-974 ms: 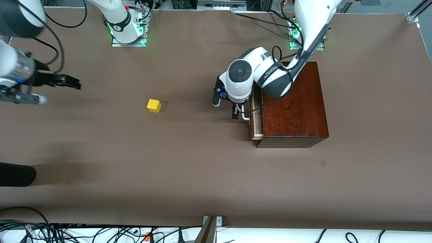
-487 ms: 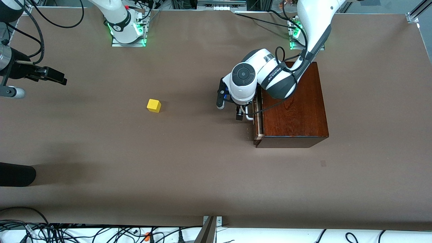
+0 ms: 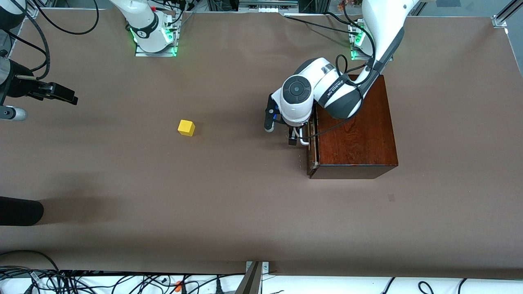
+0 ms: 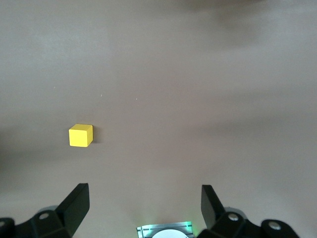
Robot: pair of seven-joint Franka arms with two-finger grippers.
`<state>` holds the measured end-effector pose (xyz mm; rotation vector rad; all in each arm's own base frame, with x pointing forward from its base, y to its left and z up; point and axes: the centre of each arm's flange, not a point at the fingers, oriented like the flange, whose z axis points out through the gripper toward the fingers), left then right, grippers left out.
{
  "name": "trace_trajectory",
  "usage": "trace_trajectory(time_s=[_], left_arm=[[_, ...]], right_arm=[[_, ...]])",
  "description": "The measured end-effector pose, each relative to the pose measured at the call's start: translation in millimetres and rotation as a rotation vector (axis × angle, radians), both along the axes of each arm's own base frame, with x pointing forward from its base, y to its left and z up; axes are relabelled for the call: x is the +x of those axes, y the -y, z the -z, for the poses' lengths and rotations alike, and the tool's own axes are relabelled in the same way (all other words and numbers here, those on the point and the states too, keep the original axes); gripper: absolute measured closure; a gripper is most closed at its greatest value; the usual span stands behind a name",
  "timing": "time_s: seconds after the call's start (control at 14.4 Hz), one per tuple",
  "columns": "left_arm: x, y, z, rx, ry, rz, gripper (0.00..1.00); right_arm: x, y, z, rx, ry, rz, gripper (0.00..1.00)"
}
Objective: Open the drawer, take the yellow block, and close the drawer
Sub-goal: 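Push the drawer shut with the left gripper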
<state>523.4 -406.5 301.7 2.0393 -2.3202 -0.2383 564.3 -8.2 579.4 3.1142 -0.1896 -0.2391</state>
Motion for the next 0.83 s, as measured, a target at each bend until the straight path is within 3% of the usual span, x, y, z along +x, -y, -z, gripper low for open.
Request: trace_trajectory(time_s=[0.63,0.83], left_arm=[[2,-8,-26,0.016,0.014,-0.015,0.0],[-4,-20,-83,0.072,0.029,-0.144,0.0]], right_arm=[[3,1,-3,0.0,0.024,-0.001,0.0],[3,1,-4,0.0,0.027,-0.002,0.0]])
